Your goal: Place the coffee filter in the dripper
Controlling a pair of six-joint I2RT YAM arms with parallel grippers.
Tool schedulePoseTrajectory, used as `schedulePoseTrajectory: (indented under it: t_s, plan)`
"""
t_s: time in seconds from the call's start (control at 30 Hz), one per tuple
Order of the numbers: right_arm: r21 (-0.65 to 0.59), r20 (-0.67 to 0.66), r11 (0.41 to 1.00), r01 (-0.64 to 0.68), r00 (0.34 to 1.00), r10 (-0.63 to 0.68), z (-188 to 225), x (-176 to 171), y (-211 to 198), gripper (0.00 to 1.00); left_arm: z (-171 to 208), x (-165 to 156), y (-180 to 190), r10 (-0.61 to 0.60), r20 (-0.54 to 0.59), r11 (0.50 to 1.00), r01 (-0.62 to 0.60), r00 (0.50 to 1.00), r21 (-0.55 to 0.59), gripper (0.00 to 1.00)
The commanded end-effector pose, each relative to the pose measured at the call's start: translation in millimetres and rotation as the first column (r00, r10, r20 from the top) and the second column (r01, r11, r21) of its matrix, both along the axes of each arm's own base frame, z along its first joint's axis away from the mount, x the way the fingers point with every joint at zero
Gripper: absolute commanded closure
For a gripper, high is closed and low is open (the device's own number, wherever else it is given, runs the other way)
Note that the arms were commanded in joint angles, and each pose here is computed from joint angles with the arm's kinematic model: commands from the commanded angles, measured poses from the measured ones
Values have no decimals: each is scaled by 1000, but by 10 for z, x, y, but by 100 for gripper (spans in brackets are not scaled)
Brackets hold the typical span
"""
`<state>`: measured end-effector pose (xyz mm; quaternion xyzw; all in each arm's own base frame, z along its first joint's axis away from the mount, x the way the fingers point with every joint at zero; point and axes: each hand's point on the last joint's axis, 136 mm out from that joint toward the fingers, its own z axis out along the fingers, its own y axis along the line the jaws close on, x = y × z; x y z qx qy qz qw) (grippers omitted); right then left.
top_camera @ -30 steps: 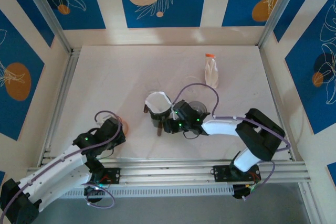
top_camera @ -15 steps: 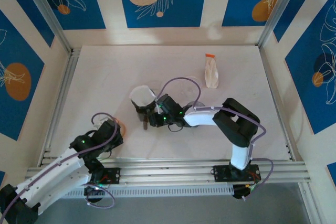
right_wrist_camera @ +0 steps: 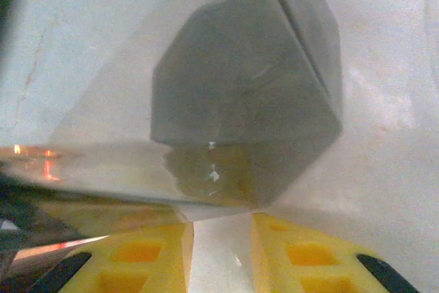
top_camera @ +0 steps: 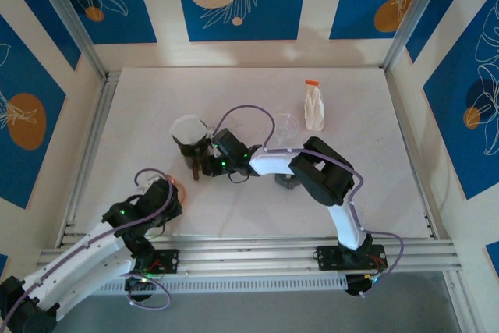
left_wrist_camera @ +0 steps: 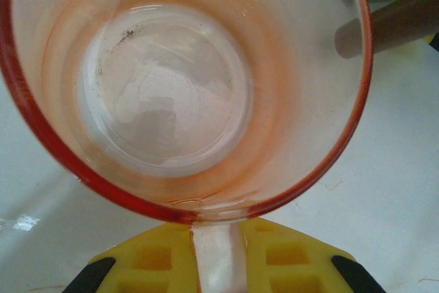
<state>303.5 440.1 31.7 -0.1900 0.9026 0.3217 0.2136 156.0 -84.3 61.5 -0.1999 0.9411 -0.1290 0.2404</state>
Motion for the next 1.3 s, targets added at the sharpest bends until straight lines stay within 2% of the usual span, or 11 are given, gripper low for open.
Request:
schedulePoseTrajectory:
  t_s: [0.0, 0.3, 0.63, 0.87, 1.03, 1.17, 1.27]
  plan:
    - [-16, -38, 1000, -6, 999, 5, -68, -42, -1, 69, -125, -112, 88, 8, -53, 999, -5, 999, 42, 100]
    - [-22, -30, 999, 43, 999, -44, -2, -392, -319, 62, -102, -30, -15, -19, -43, 999, 20, 999, 30, 100]
    - [-65, 56, 987, 149, 988, -145, 358, -834, -949, 60, -22, 32, -253, -112, -44, 992, 114, 993, 45, 100]
    - [-83, 123, 972, 221, 970, -210, 780, -1020, -1425, 59, -55, -242, -300, -167, -176, 983, 178, 970, 50, 100]
    - [-93, 155, 953, 287, 950, -271, 955, -1116, -1795, 58, -19, -411, -340, -225, -206, 971, 236, 952, 34, 100]
    - [-107, 189, 932, 347, 927, -323, 1041, -1143, -2086, 55, 57, -376, -554, -304, -166, 948, 316, 938, 47, 100]
    - [-112, 217, 910, 400, 903, -370, 1138, -1142, -2325, 53, 143, -331, -922, -400, -108, 913, 406, 910, 44, 100]
